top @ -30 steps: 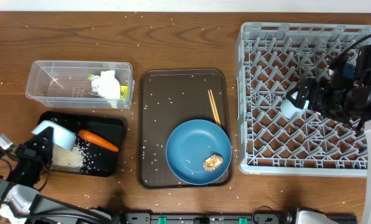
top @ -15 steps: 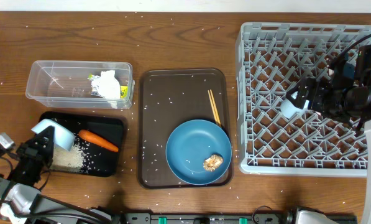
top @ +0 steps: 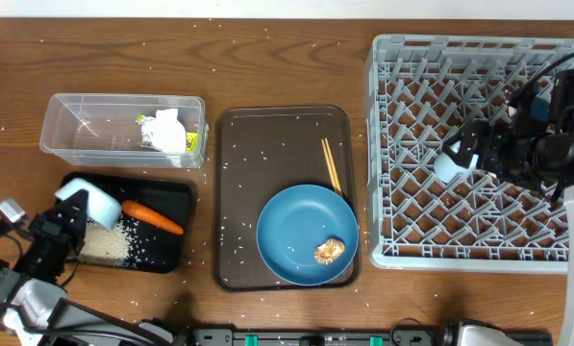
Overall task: Sort waste into correct bins and load items into the dishwasher rack
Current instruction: 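Carry the empty bowl with left gripper toward the dish rack, then set the bowl upside down in the rack and open left gripper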
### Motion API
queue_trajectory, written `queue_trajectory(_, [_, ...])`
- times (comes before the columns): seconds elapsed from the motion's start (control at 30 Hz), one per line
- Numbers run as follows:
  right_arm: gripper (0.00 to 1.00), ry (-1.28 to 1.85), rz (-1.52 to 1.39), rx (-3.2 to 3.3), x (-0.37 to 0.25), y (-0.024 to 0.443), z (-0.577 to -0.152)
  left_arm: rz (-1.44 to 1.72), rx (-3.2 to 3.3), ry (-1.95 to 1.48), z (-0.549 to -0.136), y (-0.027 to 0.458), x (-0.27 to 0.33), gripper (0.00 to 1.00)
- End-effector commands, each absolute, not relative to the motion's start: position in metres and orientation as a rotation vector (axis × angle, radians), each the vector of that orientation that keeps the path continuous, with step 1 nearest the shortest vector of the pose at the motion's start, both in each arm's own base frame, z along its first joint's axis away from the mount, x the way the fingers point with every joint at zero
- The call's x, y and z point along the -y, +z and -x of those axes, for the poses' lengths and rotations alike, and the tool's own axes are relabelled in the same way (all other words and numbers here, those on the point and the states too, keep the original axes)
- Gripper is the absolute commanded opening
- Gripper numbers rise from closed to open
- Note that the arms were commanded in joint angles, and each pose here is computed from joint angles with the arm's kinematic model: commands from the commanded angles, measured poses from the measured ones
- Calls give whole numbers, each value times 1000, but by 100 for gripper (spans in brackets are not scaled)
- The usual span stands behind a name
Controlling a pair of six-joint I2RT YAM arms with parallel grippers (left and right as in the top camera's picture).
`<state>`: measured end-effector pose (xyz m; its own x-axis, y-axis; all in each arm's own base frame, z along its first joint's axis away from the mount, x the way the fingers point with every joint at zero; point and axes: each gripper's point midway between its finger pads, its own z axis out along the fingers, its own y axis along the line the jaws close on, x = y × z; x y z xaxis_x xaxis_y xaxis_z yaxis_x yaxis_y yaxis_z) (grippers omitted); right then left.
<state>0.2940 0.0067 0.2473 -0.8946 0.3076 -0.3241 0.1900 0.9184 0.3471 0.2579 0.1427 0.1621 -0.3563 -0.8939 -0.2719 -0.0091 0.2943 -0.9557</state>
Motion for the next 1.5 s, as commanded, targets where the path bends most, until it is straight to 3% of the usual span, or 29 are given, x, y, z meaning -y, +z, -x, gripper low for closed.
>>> queue_trajectory(0.0, [92, 444, -330, -2686, -11, 252, -296, 719, -1639, -1333, -261, 182, -116, 6])
queue_trajectory(0.33, [91, 440, -336, -2674, -9, 254, -299, 130, -1745, -1292, -302, 262, -11, 6])
queue_trajectory(0.47, [91, 318, -540, -2624, 24, 254, -304, -29, -1683, -1345, -320, 291, 59, 6])
queue_trajectory(0.73, [91, 352, -882, -2472, 89, 265, -295, -180, -1646, -1521, -329, 301, 201, 6])
queue_trajectory(1.0, [92, 349, -939, -2462, 99, 264, -288, -411, -1614, -1683, -336, 312, 322, 6])
queue_trajectory(1.17, [92, 352, -947, -2472, 97, 262, -286, -437, -1628, -1763, -360, 306, 378, 6])
queue_trajectory(1.47, [92, 356, -956, -2487, 96, 260, -283, -14, -1744, -1986, -402, 257, 419, 6])
